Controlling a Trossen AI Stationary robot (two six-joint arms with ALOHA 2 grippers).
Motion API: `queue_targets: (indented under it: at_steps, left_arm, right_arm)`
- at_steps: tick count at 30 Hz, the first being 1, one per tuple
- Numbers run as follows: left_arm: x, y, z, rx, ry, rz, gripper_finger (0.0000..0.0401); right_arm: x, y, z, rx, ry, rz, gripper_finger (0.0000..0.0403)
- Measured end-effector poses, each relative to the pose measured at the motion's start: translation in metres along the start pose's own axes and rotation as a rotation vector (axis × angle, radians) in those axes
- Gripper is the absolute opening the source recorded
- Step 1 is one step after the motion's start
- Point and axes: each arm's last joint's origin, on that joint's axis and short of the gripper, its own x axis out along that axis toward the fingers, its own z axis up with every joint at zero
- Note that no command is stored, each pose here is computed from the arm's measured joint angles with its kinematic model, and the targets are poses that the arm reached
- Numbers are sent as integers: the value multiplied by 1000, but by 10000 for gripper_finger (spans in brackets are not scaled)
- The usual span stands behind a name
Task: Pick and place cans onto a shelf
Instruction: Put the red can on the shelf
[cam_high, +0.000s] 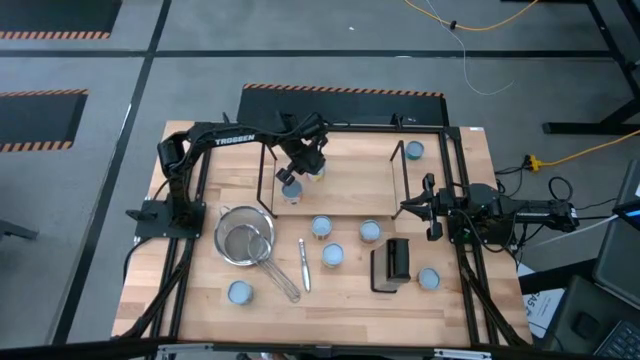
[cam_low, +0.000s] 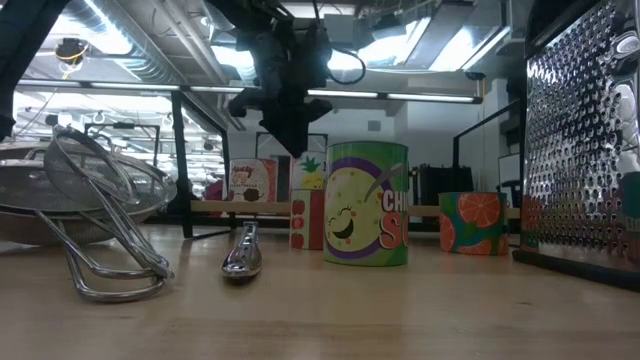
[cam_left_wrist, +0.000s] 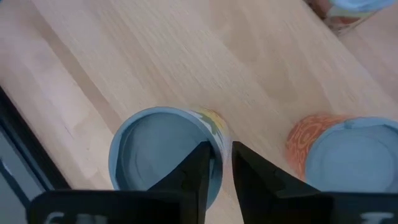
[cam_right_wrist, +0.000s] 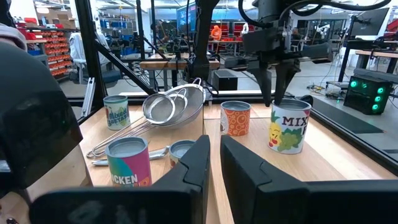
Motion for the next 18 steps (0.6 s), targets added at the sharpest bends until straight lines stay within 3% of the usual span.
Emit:
queue_targets:
  at_steps: [5, 18]
  left_arm:
    - [1, -2, 3, 6, 28, 15, 62]
    - [-5, -1, 11, -113, 45, 49, 64]
  right_arm:
    - [0, 0, 0, 0, 0, 0, 45]
    - [0, 0, 0, 0, 0, 0, 45]
